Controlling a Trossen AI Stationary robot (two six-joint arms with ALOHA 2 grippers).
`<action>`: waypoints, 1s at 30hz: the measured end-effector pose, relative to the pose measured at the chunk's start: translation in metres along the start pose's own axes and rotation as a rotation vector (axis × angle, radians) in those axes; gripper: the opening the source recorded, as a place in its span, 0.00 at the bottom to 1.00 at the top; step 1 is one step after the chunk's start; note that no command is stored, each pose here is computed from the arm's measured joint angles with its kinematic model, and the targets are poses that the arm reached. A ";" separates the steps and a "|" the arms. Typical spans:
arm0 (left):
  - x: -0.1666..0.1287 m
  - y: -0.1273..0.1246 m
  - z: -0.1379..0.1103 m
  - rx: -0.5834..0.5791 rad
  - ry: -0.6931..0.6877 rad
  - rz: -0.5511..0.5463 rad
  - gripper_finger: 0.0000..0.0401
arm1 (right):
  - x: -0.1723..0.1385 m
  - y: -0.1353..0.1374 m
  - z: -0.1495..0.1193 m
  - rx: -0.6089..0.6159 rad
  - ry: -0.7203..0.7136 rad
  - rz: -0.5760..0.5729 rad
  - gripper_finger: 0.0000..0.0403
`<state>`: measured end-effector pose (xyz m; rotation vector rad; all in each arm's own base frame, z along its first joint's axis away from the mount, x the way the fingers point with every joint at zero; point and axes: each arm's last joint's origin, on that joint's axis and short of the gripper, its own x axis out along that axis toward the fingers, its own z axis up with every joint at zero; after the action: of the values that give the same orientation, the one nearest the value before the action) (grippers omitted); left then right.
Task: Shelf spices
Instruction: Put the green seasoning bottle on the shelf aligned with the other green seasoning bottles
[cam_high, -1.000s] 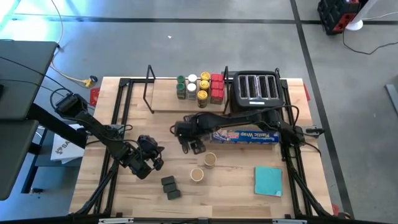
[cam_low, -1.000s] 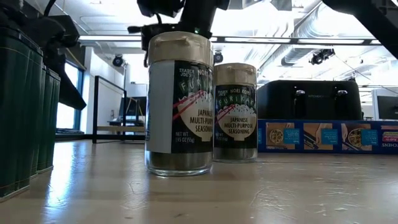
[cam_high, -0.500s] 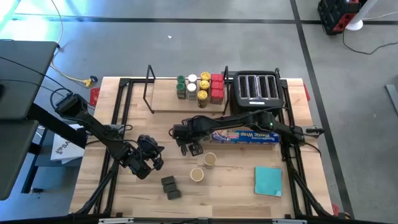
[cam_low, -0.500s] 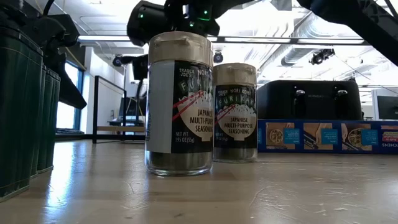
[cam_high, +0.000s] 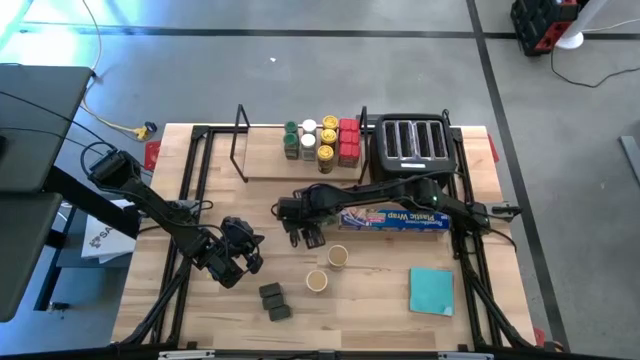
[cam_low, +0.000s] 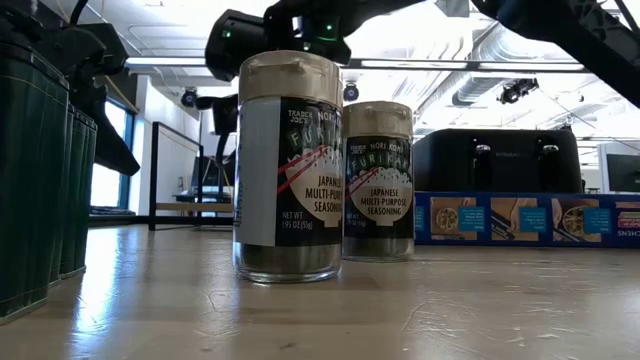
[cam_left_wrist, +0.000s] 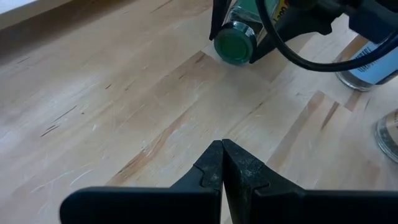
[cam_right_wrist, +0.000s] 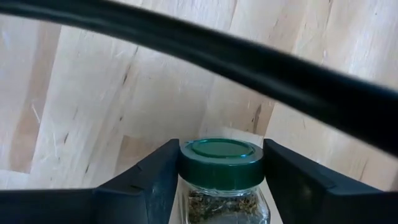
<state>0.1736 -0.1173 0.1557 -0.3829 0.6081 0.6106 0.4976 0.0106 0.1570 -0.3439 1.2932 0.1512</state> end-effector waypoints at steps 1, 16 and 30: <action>0.000 0.000 0.000 0.000 0.000 0.000 0.00 | 0.000 0.000 0.000 0.000 -0.002 0.000 0.55; 0.000 0.000 0.000 0.000 0.003 -0.001 0.00 | 0.016 0.002 -0.002 -0.006 0.029 0.010 0.54; -0.014 -0.010 0.003 0.058 0.015 -0.033 0.00 | -0.048 -0.029 0.032 0.103 -0.457 -0.045 0.48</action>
<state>0.1718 -0.1291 0.1682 -0.3430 0.6314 0.5583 0.5221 -0.0021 0.2146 -0.2324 0.8369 0.1164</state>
